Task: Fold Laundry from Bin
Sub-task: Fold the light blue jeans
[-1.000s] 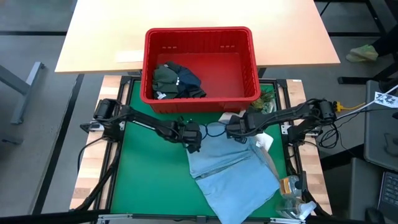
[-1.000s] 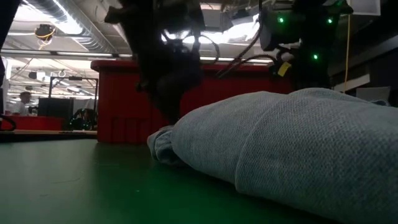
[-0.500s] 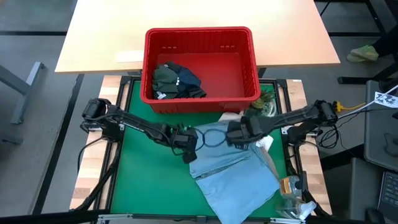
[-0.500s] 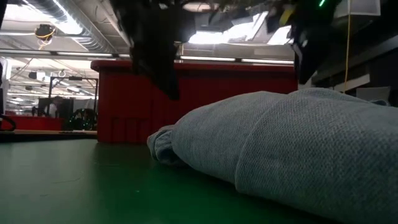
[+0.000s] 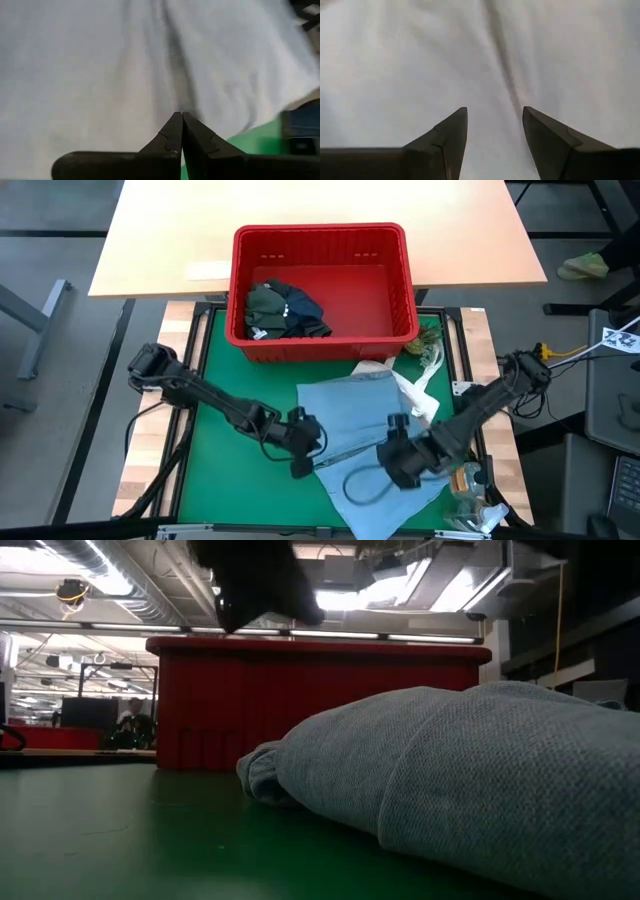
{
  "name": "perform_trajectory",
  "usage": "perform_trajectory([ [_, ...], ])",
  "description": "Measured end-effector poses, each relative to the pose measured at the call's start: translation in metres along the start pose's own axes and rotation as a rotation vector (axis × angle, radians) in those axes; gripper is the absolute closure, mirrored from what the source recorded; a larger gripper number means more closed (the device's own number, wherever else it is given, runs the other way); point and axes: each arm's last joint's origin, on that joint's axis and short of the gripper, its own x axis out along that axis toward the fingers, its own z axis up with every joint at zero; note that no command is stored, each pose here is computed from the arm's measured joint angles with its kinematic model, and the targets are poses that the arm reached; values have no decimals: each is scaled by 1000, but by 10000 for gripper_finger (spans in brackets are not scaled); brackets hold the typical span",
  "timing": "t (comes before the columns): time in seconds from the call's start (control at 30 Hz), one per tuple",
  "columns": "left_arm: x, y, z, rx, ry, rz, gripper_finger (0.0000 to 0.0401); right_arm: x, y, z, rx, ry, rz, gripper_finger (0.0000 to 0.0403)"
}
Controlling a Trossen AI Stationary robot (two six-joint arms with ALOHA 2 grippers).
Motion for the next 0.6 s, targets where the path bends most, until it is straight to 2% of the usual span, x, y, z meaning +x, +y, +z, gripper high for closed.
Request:
perform_trajectory([
  [0.2, 0, -21, -15, 34, -1, -35, 401, 6, 26, 4, -12, -192, 92, 210],
  [0.43, 18, -39, -43, 77, 65, -45, 401, 26, 21, 5, 25, -235, 100, 210],
  [0.6, 36, -41, -59, 103, 97, -14, 401, 43, 14, 4, 55, -249, 136, 210],
])
